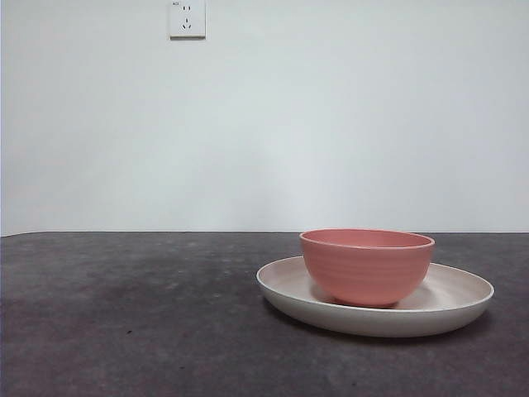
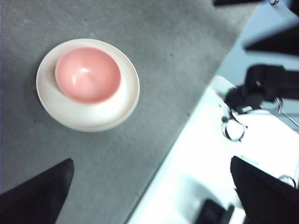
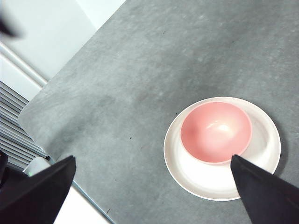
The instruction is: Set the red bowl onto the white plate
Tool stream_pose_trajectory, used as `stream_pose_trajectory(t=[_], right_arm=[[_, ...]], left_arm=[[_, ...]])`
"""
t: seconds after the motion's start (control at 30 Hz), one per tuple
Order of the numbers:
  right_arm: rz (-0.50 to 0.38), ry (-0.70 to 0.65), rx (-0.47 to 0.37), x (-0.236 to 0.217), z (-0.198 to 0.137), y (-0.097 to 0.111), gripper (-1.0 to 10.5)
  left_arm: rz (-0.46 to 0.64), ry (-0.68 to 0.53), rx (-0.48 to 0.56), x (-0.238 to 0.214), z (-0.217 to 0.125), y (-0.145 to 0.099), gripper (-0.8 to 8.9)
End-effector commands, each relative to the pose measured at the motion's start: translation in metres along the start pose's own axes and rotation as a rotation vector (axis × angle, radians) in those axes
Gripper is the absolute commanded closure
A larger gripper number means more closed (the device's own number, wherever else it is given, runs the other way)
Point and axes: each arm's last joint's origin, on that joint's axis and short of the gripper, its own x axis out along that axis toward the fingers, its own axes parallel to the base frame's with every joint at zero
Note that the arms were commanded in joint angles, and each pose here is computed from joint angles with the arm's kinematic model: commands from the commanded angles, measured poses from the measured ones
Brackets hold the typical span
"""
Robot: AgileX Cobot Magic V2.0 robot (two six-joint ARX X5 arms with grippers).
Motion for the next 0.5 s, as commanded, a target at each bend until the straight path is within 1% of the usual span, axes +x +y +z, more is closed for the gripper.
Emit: stream_pose_trajectory(t=[0.03,0.1,0.17,0.27,0.37,0.5], right_arm=[[0.006,-0.001,0.003,-0.002,0.003,0.002,2.3],[0.005,0.011,0.011,-0.002,0.002,0.002,2.3],[0.004,0.02,0.017,-0.002,0.001,0.002,2.3],[0.003,0.028,0.022,-0.002,0.0,0.002,2.3],[0.003,0.029,0.023,-0.002,0.0,0.002,2.3],[0.003,0.03,0.023,-0.002,0.0,0.002,2.3]], left_arm=[[-0.002,-0.108,0.071,-0.019,-0.025,-0.011,1.89],[0.0,-0.195,0.068,-0.031,-0.052,-0.017,1.89],[-0.001,-0.235,0.057,-0.036,-0.069,-0.019,1.89],[0.0,-0.265,0.024,-0.038,-0.088,-0.021,1.89],[0.006,-0.307,-0.045,-0.033,-0.106,-0.019,1.89],[0.057,-0.378,-0.075,-0.028,-0.126,-0.016,1.9]])
